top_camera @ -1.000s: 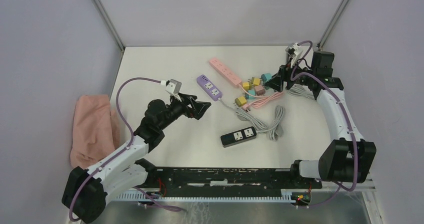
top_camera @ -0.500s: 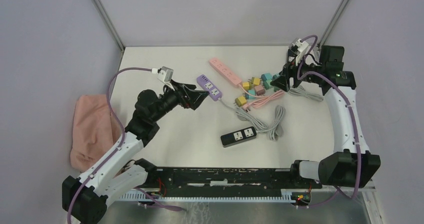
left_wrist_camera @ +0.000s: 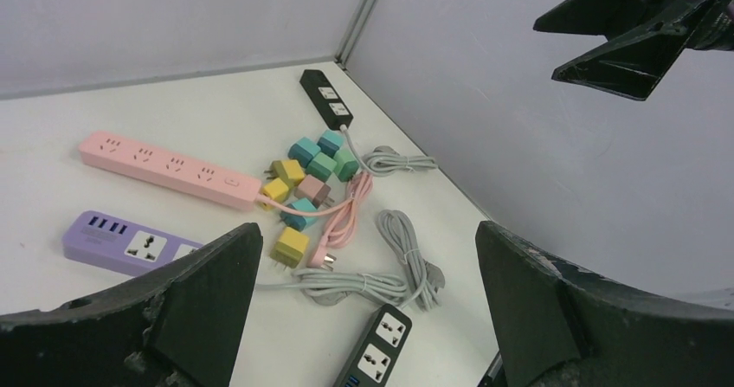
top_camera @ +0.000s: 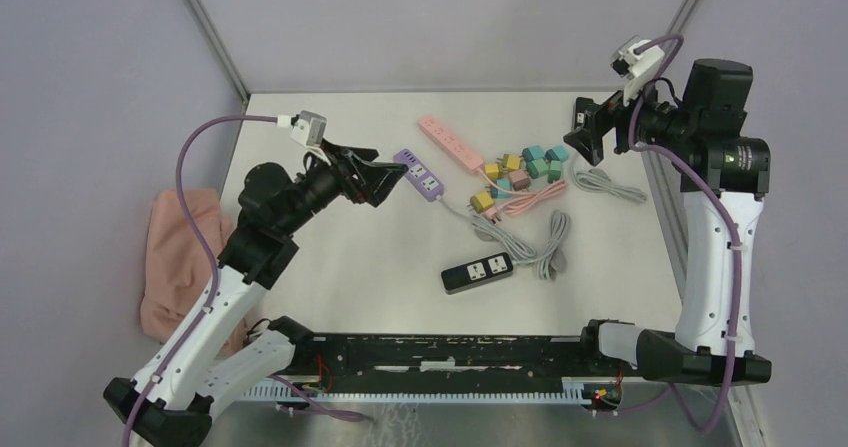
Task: Pull the plug off the socket
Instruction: Reset both arms
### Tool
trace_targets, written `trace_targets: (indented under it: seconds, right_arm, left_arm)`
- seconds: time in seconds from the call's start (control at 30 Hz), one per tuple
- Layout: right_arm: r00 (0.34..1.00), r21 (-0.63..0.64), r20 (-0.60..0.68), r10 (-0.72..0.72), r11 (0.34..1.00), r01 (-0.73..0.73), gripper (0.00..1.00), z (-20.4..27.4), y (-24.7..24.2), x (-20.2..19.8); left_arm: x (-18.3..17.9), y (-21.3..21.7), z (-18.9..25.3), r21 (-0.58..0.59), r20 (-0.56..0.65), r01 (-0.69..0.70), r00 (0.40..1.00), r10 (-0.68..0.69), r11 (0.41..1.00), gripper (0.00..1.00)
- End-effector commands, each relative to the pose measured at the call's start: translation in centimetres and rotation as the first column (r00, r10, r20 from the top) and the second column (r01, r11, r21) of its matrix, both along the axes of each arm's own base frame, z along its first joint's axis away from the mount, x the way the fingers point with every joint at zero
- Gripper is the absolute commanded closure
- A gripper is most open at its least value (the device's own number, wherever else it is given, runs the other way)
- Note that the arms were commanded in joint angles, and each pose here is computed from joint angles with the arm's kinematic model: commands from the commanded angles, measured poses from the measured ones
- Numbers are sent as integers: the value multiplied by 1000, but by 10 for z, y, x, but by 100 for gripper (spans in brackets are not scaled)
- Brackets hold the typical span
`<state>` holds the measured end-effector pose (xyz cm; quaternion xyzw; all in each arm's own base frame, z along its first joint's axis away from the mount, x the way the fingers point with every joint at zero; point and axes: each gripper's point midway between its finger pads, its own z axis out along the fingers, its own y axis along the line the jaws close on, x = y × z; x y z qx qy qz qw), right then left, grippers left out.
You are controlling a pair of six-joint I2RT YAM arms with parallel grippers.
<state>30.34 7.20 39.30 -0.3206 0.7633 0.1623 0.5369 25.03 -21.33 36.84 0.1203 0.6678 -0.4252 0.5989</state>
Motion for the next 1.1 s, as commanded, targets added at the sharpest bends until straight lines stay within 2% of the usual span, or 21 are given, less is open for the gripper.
trace_targets:
  seconds: [0.0, 0.13, 0.4, 0.47, 0.6, 0.77, 1.07]
  right_arm:
    - [984, 86, -7, -176, 981, 176, 1, 32, -12, -5]
    - [985, 156, -14, -172, 973, 172, 1, 48, -4, -14]
    - [997, 256, -5, -76, 964, 74, 0, 72, 18, -37]
    - [996, 296, -6, -90, 951, 88, 0, 78, 20, -36]
    - [976, 356, -37, -214, 910, 213, 0, 83, 8, -27]
    - [963, 358, -30, -268, 897, 261, 0, 86, 1, -30]
    - [965, 348, -9, -262, 904, 248, 0, 89, 2, -39]
  left_arm:
    - [-10, 15, 35, 41, 97, -40, 995, 36, 998, 1]
    - [-15, 24, 46, 61, 126, -69, 990, 60, 996, 1]
    - [-25, 37, 58, 83, 157, -105, 983, 92, 991, 1]
    - [-28, 39, 61, 83, 164, -113, 981, 99, 990, 1]
    - [-31, 43, 64, 84, 174, -123, 979, 107, 989, 1]
    - [-32, 44, 64, 91, 172, -123, 979, 106, 988, 1]
    - [-35, 45, 61, 94, 170, -124, 980, 107, 988, 1]
